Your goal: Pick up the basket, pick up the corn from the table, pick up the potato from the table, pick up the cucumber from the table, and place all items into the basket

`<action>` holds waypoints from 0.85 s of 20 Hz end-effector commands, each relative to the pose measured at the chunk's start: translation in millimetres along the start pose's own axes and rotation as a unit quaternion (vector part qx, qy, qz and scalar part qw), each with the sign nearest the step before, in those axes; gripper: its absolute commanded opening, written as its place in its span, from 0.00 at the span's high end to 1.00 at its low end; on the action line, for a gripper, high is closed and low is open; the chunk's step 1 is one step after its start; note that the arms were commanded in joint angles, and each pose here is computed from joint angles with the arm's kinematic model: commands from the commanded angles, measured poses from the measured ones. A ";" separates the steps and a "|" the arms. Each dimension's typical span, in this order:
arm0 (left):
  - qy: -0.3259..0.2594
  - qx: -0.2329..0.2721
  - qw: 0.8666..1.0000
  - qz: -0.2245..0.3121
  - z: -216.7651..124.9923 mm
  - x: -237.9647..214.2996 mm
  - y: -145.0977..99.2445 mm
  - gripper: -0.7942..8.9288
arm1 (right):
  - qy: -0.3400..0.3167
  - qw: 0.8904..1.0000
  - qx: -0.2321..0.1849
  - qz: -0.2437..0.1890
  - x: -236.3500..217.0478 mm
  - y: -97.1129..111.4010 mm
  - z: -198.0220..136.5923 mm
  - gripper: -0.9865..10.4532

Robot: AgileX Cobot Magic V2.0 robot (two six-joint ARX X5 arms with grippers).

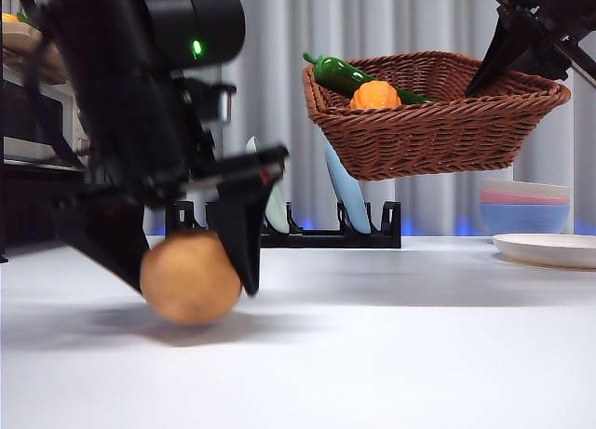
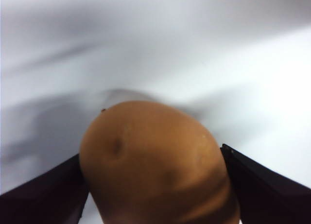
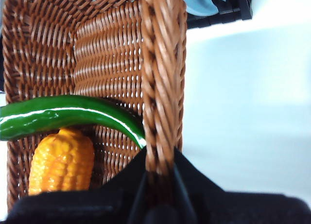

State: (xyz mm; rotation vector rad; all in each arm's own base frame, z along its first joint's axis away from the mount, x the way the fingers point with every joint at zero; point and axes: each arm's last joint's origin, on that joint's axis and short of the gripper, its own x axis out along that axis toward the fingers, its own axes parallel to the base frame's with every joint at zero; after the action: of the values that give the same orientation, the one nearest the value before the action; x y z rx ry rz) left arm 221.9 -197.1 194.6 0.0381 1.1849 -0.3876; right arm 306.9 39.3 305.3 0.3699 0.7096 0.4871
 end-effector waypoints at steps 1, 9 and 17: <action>-0.048 0.036 0.998 -0.036 -6.8 -45.2 -6.8 0.93 | 0.013 1.000 0.002 0.010 7.0 3.3 -1.2 0.92; -0.316 0.049 0.933 -0.165 14.2 -180.0 -26.1 0.93 | 0.108 0.993 -0.011 0.053 65.2 31.3 -30.8 0.92; -0.248 0.063 0.963 -0.085 82.3 -98.9 -47.2 0.93 | 0.142 0.985 -0.032 0.088 84.5 62.2 -48.8 0.92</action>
State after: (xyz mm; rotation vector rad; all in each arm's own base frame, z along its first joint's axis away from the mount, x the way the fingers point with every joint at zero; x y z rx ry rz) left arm 243.1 -231.9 336.9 -0.0895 0.6371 -0.6155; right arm 311.1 140.1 248.1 0.2894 0.9710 0.6886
